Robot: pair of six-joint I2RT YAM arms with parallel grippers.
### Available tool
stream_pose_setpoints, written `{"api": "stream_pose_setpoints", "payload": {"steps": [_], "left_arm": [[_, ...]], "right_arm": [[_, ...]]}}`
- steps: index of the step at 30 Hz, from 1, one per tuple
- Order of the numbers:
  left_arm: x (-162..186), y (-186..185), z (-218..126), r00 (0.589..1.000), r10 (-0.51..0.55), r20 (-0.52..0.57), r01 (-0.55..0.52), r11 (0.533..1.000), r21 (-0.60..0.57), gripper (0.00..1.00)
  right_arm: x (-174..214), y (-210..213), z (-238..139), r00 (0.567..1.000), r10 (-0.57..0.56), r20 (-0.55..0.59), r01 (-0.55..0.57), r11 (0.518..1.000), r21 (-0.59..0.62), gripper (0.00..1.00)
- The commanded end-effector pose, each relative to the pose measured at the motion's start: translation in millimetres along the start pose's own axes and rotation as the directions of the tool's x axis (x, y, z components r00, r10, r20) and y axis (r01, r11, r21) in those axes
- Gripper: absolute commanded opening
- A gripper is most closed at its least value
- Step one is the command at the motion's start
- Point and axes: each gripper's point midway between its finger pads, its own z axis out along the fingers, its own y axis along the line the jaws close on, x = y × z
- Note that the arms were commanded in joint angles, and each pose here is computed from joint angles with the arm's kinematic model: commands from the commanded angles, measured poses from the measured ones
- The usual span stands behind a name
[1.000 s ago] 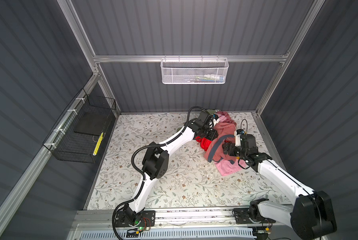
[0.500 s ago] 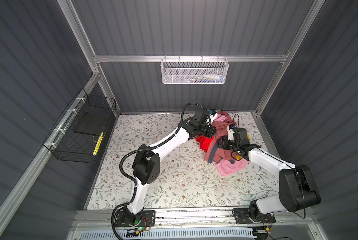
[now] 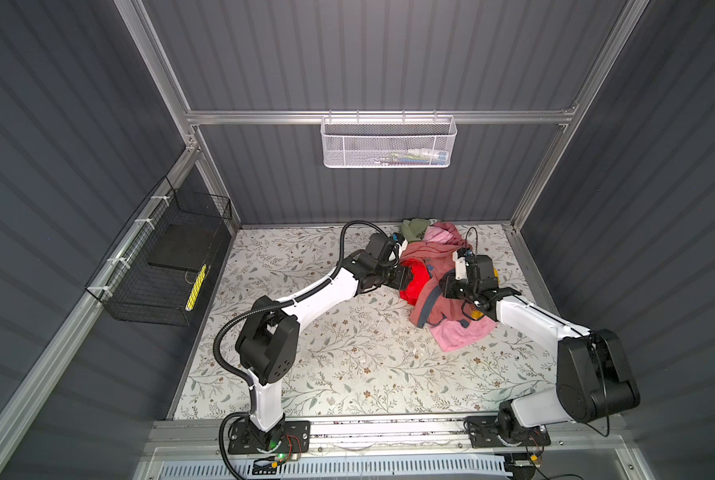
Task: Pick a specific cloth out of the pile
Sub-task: 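Grasp the red garment under the pink sweatshirt with the left gripper, then lift the red garment up and out of the pile with the left gripper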
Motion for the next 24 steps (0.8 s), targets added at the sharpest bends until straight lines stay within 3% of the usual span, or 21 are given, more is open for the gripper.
{"api": "stream_pose_setpoints", "payload": {"steps": [1, 8, 11, 13, 14, 15, 24], "left_arm": [[-8, -13, 10, 1.0, -0.021, 0.02, 0.02, 0.997, 0.074, 0.57], [-7, -20, 49, 0.998, -0.058, -0.037, 0.063, 0.986, 0.153, 0.48], [-9, -19, 58, 0.997, -0.066, -0.037, 0.071, 0.986, 0.153, 0.32], [-16, -21, 54, 0.998, -0.061, -0.017, 0.063, 0.986, 0.157, 0.11], [-22, -22, 49, 0.999, -0.052, 0.001, 0.052, 0.987, 0.152, 0.02], [-29, -23, 40, 0.999, -0.038, 0.025, 0.034, 0.989, 0.142, 0.0], [-109, -23, -89, 0.961, 0.108, 0.253, -0.108, 0.994, -0.016, 0.0]], "right_arm": [[-2, -4, -6, 1.0, -0.009, 0.021, 0.009, 1.0, 0.01, 0.28], [1, -7, -10, 1.0, -0.008, 0.025, 0.007, 1.0, 0.022, 0.29], [1, -8, -9, 1.0, -0.001, 0.026, 0.0, 1.0, 0.021, 0.29], [2, -11, -8, 1.0, 0.008, 0.024, -0.009, 1.0, 0.029, 0.29], [3, -14, -8, 1.0, 0.016, 0.023, -0.017, 0.999, 0.037, 0.29], [3, -17, -8, 0.999, 0.025, 0.023, -0.026, 0.999, 0.046, 0.29], [9, -43, -10, 0.995, 0.098, 0.035, -0.101, 0.991, 0.091, 0.29]]}}
